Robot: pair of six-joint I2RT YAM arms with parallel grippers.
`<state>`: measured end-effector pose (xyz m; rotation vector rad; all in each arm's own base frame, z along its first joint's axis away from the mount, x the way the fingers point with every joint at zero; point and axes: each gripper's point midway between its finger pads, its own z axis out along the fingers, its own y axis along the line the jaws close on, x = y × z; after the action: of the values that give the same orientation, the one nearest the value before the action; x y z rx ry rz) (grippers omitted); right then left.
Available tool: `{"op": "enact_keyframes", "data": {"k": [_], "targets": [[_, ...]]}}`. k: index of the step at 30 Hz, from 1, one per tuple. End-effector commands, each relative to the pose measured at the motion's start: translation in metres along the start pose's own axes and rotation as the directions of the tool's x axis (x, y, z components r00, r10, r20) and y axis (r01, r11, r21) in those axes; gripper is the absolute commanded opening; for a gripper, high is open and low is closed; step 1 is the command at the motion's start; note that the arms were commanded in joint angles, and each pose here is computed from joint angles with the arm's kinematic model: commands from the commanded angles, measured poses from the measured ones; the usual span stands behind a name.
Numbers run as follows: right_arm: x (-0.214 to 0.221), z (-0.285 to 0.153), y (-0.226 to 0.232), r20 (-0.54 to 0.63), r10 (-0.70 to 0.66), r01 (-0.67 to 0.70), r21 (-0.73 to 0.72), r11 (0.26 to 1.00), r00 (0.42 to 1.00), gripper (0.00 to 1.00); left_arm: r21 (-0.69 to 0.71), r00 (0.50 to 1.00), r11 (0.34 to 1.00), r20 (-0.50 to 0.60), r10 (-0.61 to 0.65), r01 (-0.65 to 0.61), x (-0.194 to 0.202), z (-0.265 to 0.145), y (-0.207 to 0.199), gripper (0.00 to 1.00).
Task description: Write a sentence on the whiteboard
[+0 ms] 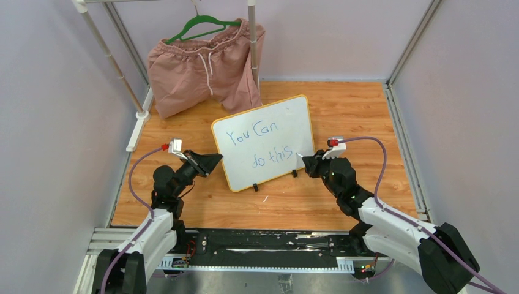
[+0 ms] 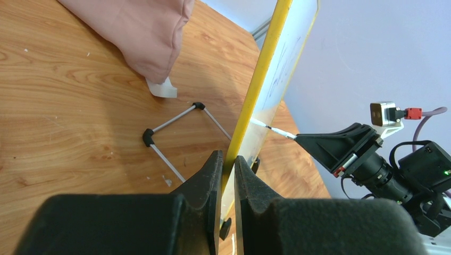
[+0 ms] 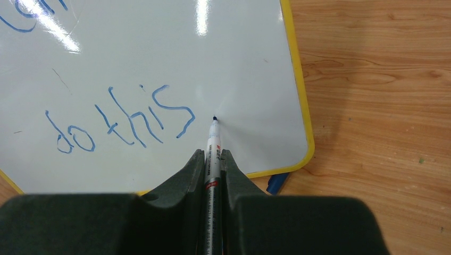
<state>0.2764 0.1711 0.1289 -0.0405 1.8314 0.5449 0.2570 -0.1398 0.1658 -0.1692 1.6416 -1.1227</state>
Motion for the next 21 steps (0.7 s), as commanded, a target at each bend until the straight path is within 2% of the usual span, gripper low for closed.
{"op": "enact_keyframes", "data": {"k": [1, 21], "targets": [[0.0046, 0.0001, -0.0066, -0.005, 0.016, -0.016, 0.016, 1.0, 1.0, 0.0, 0.039, 0.999, 0.999, 0.022, 0.023, -0.024, -0.0041, -0.0007, -0.0091, 0.0], [0.0066, -0.0009, -0.0089, -0.012, 0.014, -0.014, 0.021, 1.0, 1.0, 0.0, 0.041, 0.999, 0.999, 0.023, 0.023, -0.024, -0.0046, -0.0007, -0.0097, 0.0]]}}
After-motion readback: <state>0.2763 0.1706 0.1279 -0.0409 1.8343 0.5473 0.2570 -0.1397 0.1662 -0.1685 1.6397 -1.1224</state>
